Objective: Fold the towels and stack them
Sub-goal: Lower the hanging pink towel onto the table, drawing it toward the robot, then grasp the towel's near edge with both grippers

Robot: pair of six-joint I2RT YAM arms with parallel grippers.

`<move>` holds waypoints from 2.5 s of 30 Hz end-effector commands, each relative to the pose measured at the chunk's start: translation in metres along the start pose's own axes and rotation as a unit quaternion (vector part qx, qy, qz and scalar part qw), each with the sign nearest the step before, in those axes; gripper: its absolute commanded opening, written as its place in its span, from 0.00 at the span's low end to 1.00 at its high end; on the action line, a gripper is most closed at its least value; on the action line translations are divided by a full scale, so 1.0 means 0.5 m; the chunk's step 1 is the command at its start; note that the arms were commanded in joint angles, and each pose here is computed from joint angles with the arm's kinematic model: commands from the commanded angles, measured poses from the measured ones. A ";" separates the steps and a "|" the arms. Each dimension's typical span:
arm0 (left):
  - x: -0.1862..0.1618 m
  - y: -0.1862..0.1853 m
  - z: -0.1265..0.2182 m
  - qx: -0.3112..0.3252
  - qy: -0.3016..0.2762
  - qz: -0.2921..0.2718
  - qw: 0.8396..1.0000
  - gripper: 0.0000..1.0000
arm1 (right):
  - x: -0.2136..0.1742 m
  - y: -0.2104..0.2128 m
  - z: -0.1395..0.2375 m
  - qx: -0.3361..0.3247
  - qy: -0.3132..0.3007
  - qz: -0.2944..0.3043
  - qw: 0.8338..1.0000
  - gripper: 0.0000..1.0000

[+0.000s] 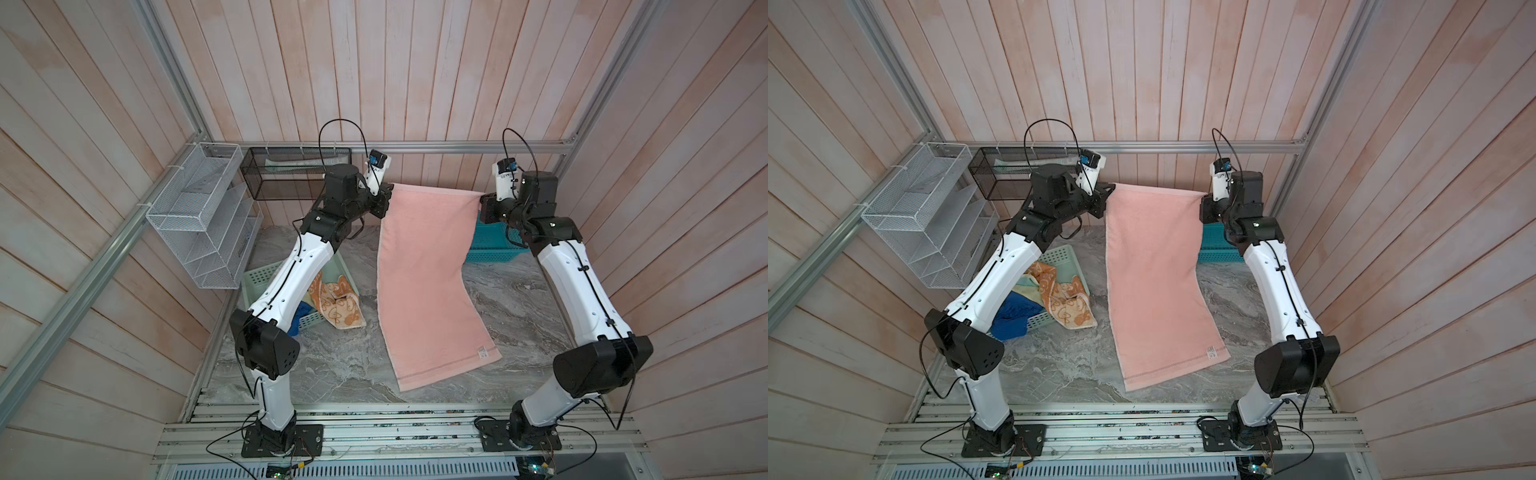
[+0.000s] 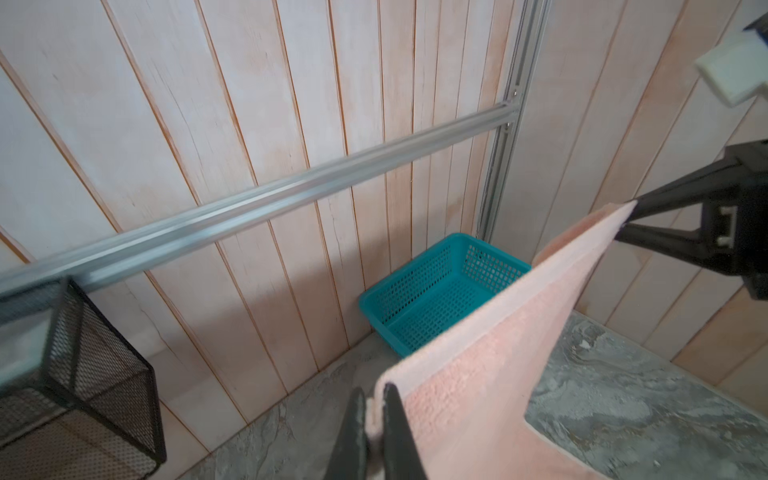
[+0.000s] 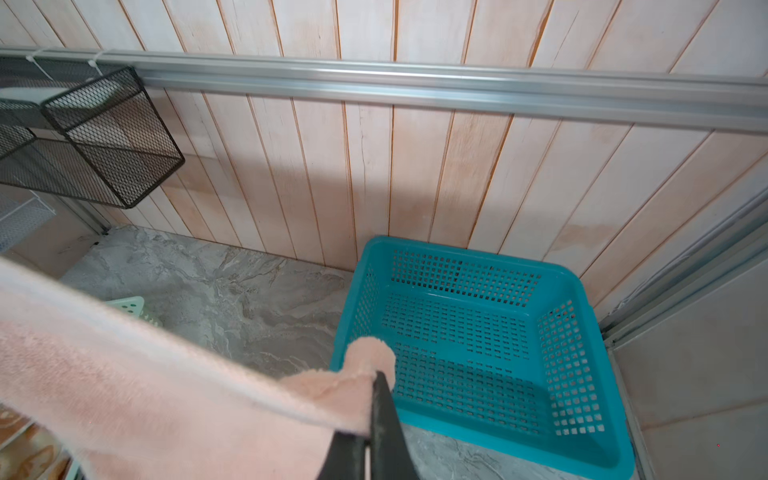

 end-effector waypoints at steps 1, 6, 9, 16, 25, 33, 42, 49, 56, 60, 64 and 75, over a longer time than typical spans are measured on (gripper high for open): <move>-0.023 0.035 0.022 0.029 -0.007 0.025 0.999 0.00 | -0.007 -0.044 0.021 -0.041 -0.016 -0.016 0.999 0.00; -0.165 -0.037 0.043 -0.015 0.040 0.103 0.994 0.00 | -0.149 -0.049 0.024 -0.040 0.049 -0.037 0.997 0.00; -0.280 -0.108 0.059 -0.037 0.086 0.156 0.983 0.00 | -0.262 -0.034 0.033 -0.023 0.096 -0.064 0.993 0.00; -0.523 -0.299 0.087 -0.105 0.215 0.261 0.935 0.00 | -0.583 -0.026 0.057 -0.023 0.241 -0.204 0.948 0.00; -0.688 -0.432 0.127 -0.141 0.331 0.314 0.879 0.00 | -0.822 0.016 0.093 -0.035 0.371 -0.266 0.889 0.00; -0.734 -0.359 0.159 -0.104 0.375 0.298 0.872 0.00 | -0.912 0.152 0.130 0.021 0.429 -0.281 0.858 0.00; -0.594 -0.223 0.096 -0.087 0.312 0.260 0.910 0.00 | -0.735 0.148 0.065 -0.007 0.400 -0.146 0.905 0.00; -0.402 -0.084 0.060 -0.062 0.202 0.228 0.951 0.00 | -0.465 0.041 0.034 -0.059 0.322 -0.061 0.943 0.00; -0.313 -0.031 0.066 -0.054 0.158 0.203 0.965 0.00 | -0.331 0.037 0.043 -0.073 0.279 -0.010 0.957 0.00; -0.343 -0.054 0.089 -0.063 0.173 0.212 0.960 0.00 | -0.339 0.032 0.066 -0.078 0.288 -0.003 0.954 0.00; -0.399 -0.094 0.122 -0.080 0.203 0.238 0.946 0.00 | -0.362 0.038 0.099 -0.063 0.312 0.004 0.948 0.00; -0.678 -0.271 0.216 -0.108 0.342 0.327 0.874 0.00 | -0.641 0.154 0.197 0.107 0.462 -0.163 0.865 0.36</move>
Point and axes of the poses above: each gripper's point midway between its finger pads, its own z axis back along the fingers, its own y axis along the line the jaws close on, x = y × z, the point moved 2 cm from there along z, back along the fingers, and after that the axes turned 8 degrees about -z, right-handed, at the moved point
